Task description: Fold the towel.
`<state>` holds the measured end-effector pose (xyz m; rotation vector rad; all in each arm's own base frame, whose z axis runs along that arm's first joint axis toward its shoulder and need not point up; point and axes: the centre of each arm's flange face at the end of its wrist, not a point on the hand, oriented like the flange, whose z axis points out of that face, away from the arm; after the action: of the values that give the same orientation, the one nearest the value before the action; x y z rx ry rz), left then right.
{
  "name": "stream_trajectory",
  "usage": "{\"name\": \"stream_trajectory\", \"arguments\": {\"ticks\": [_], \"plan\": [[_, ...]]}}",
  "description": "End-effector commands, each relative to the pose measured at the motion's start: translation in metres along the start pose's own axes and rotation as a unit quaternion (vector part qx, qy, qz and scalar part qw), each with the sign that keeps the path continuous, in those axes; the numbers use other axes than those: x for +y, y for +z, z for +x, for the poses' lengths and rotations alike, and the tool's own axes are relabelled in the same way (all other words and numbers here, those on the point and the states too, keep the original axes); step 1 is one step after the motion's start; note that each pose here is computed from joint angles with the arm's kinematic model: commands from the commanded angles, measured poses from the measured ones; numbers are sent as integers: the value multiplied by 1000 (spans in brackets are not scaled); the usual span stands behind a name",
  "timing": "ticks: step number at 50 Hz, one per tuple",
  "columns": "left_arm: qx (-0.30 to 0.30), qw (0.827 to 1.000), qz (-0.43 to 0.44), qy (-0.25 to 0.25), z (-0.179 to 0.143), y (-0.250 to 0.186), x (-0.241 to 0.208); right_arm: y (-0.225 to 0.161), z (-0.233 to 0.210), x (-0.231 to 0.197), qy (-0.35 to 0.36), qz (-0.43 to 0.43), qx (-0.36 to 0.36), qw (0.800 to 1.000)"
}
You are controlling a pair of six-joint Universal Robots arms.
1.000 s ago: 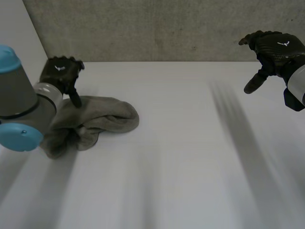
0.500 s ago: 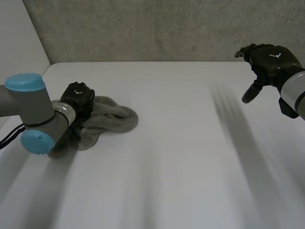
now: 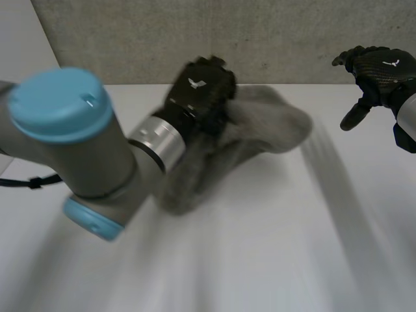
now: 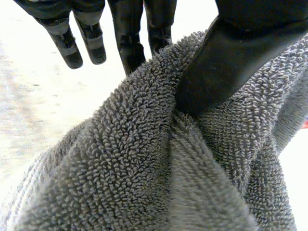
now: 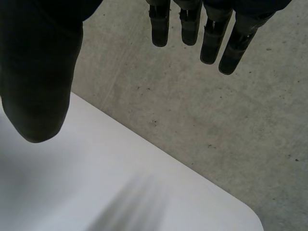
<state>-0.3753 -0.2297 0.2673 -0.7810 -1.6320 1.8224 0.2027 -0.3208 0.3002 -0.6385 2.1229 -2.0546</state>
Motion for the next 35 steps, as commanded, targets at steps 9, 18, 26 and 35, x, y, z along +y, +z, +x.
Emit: {"name": "stream_trajectory", "arguments": {"ticks": [9, 18, 26, 35], "plan": [[37, 994, -101, 3, 30, -11, 70, -9, -1, -11, -3, 14, -1, 1000], [-27, 996, -75, 25, -23, -21, 30, -13, -11, -7, 5, 1, -36, 999], [-71, 994, -86, 22, -55, -30, 29, -27, -24, 8, 40, -67, -85, 993], [-102, 986, -131, 13, -79, -39, 50, -33, -44, 49, 86, -139, -149, 975]]}}
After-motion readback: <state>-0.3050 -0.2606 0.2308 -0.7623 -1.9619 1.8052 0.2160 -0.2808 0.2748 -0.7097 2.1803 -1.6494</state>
